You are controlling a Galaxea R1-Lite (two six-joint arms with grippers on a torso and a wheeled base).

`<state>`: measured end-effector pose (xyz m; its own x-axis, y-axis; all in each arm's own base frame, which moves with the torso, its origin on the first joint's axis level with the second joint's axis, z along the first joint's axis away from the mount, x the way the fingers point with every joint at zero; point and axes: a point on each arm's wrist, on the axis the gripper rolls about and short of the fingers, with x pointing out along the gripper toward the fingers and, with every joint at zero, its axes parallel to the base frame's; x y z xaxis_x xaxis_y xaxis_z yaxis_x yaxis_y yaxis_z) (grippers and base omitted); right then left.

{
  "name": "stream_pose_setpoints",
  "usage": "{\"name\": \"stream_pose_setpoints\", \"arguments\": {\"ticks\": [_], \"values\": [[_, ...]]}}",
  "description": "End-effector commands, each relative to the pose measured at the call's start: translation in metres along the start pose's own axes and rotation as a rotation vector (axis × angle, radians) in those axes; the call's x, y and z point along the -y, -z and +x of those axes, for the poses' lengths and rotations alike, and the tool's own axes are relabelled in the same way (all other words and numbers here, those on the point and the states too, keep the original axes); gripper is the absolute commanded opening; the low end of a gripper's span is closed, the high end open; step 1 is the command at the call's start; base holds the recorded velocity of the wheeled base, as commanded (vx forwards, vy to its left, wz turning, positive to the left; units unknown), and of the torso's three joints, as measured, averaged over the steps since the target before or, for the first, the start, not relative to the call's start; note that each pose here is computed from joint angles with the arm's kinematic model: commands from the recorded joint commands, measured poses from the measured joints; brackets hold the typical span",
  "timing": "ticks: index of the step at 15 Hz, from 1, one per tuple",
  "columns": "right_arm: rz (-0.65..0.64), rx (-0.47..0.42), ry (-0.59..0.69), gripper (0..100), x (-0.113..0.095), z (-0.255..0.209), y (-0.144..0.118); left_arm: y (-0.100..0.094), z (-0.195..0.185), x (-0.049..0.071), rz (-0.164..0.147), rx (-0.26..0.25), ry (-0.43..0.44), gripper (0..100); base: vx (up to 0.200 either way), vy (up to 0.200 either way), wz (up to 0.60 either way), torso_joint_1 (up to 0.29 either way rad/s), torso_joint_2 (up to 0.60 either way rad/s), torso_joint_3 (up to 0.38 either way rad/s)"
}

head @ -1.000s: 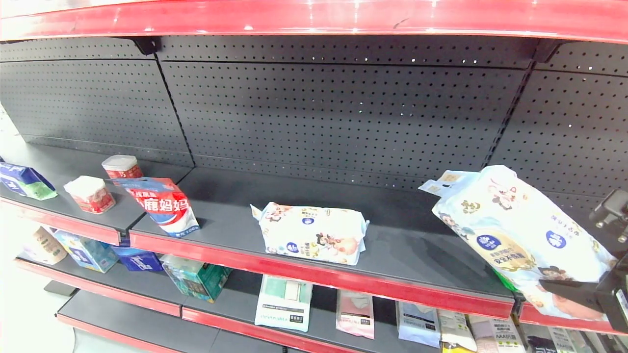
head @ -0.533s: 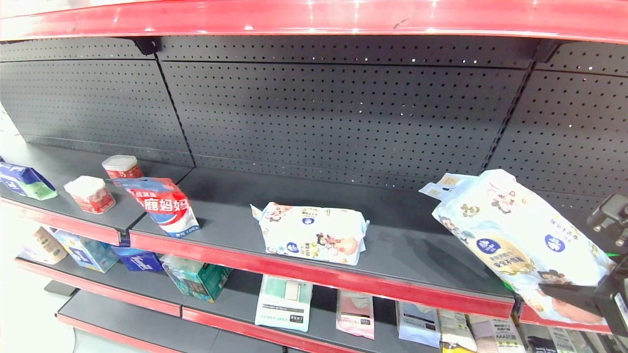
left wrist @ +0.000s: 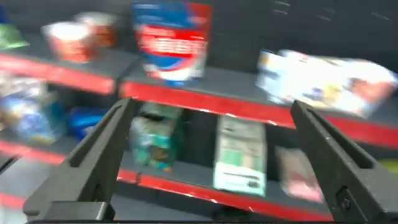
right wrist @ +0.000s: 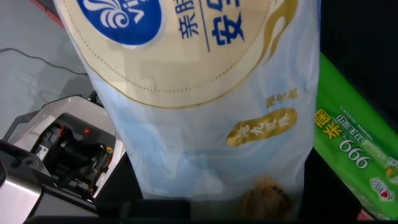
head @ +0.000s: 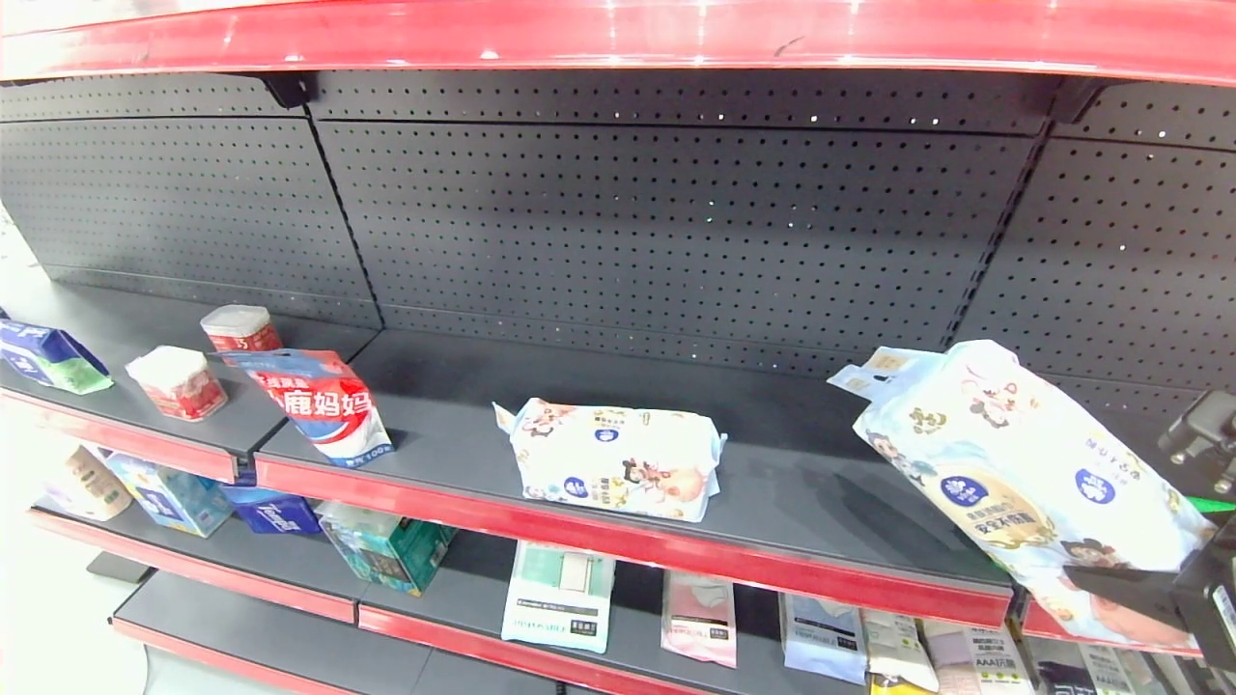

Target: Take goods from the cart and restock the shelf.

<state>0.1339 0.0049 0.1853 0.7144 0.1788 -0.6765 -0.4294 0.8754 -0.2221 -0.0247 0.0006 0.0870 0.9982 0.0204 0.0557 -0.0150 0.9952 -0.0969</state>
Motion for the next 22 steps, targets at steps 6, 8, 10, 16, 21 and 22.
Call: {"name": "stream_pose_setpoints", "arguments": {"ticks": [6, 8, 10, 16, 21, 22], "values": [[0.002, 0.006, 0.004, 0, 0.0, -0.001, 0.0, 0.007, 0.001, 0.0, 0.018, -0.029, 0.007, 100, 0.0, 0.0, 0.0, 0.0, 0.0, 0.0], [0.002, 0.002, 0.0, 0, 0.0, 0.0, 0.0, 0.007, 0.001, -0.001, 0.015, -0.027, 0.006, 100, 0.0, 0.0, 0.0, 0.0, 0.0, 0.0], [0.003, -0.001, -0.003, 0, 0.0, 0.001, 0.0, 0.007, 0.001, -0.001, 0.015, -0.026, 0.004, 100, 0.0, 0.0, 0.0, 0.0, 0.0, 0.0], [0.003, -0.021, -0.014, 0, 0.0, 0.005, 0.001, 0.007, 0.001, -0.001, 0.015, -0.026, 0.004, 100, 0.0, 0.0, 0.0, 0.0, 0.0, 0.0], [0.003, -0.07, -0.045, 0, 0.013, 0.044, -0.011, 0.007, 0.001, -0.001, 0.015, -0.026, 0.004, 100, 0.0, 0.0, 0.0, 0.0, 0.0, 0.0], [0.005, -0.063, -0.042, 0, 0.016, 0.05, -0.013, 0.007, 0.001, -0.001, 0.015, -0.026, 0.004, 100, 0.0, 0.0, 0.0, 0.0, 0.0, 0.0]]}}
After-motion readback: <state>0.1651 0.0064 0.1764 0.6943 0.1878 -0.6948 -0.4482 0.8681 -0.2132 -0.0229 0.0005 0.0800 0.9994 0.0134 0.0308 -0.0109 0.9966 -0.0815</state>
